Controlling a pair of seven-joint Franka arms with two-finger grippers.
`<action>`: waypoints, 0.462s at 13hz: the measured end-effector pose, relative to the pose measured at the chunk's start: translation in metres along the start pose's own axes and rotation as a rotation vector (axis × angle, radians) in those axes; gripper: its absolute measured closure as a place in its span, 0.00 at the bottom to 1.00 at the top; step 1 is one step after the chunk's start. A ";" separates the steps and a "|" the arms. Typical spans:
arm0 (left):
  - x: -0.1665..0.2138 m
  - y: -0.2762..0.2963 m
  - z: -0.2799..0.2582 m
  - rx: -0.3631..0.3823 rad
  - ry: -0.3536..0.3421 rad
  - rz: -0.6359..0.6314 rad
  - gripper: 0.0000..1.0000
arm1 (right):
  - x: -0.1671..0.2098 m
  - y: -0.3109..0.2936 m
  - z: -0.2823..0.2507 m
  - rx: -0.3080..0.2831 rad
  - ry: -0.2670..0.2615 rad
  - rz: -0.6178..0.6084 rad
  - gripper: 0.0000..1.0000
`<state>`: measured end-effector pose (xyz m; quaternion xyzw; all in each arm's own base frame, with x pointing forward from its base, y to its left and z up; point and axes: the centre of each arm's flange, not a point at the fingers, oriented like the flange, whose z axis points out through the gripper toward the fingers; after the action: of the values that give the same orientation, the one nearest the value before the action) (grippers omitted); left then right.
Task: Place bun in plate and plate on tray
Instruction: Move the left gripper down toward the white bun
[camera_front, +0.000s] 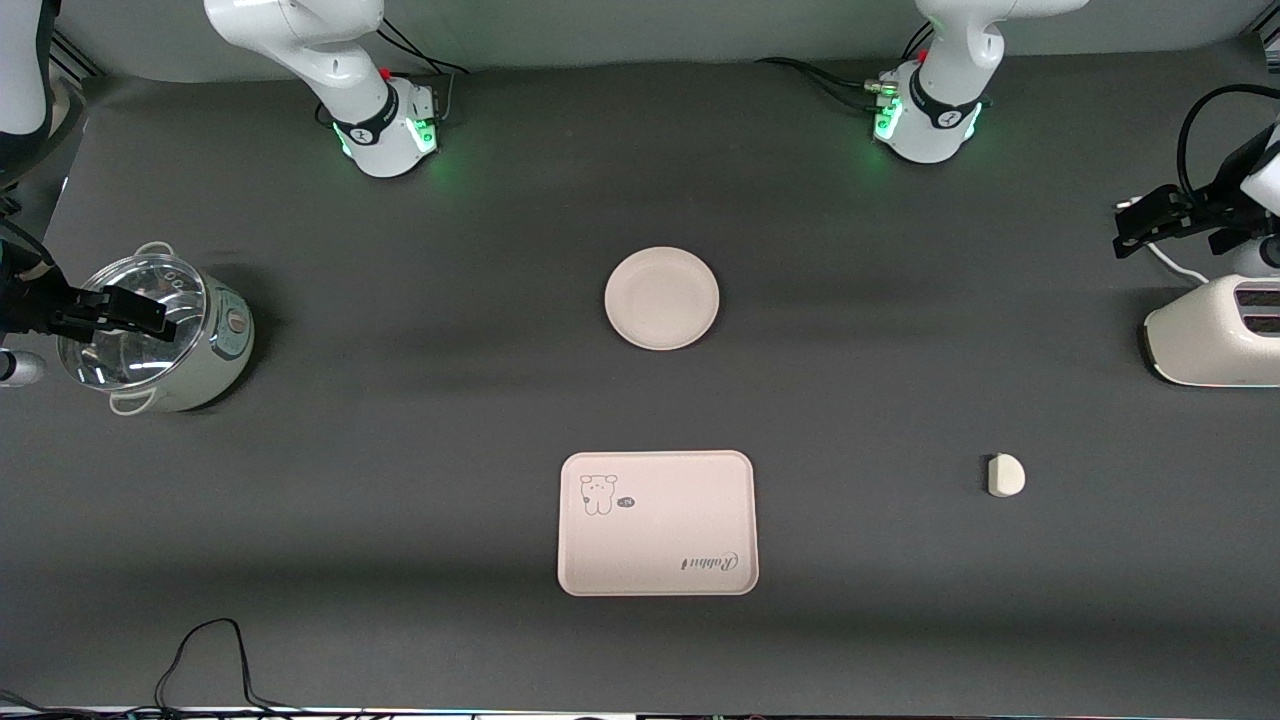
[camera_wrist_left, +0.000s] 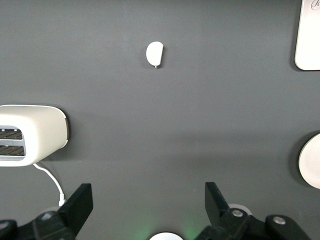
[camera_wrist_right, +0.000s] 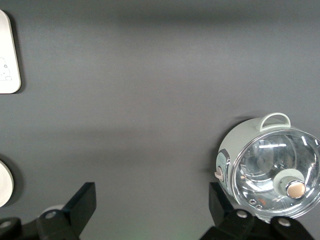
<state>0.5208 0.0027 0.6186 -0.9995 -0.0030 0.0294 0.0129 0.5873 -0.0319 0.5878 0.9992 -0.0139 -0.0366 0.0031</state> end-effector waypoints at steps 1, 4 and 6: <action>0.000 0.000 0.001 0.000 -0.001 0.000 0.00 | 0.000 0.000 0.000 0.000 0.000 0.000 0.00; 0.003 0.000 0.004 0.000 -0.005 0.001 0.00 | 0.000 0.000 0.000 0.000 0.000 0.000 0.00; 0.017 0.001 0.013 -0.001 0.013 0.001 0.00 | 0.000 0.000 0.000 0.000 0.000 0.000 0.00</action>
<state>0.5374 0.0026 0.6042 -0.9997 -0.0022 0.0227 0.0126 0.5873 -0.0319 0.5876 0.9992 -0.0138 -0.0368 0.0031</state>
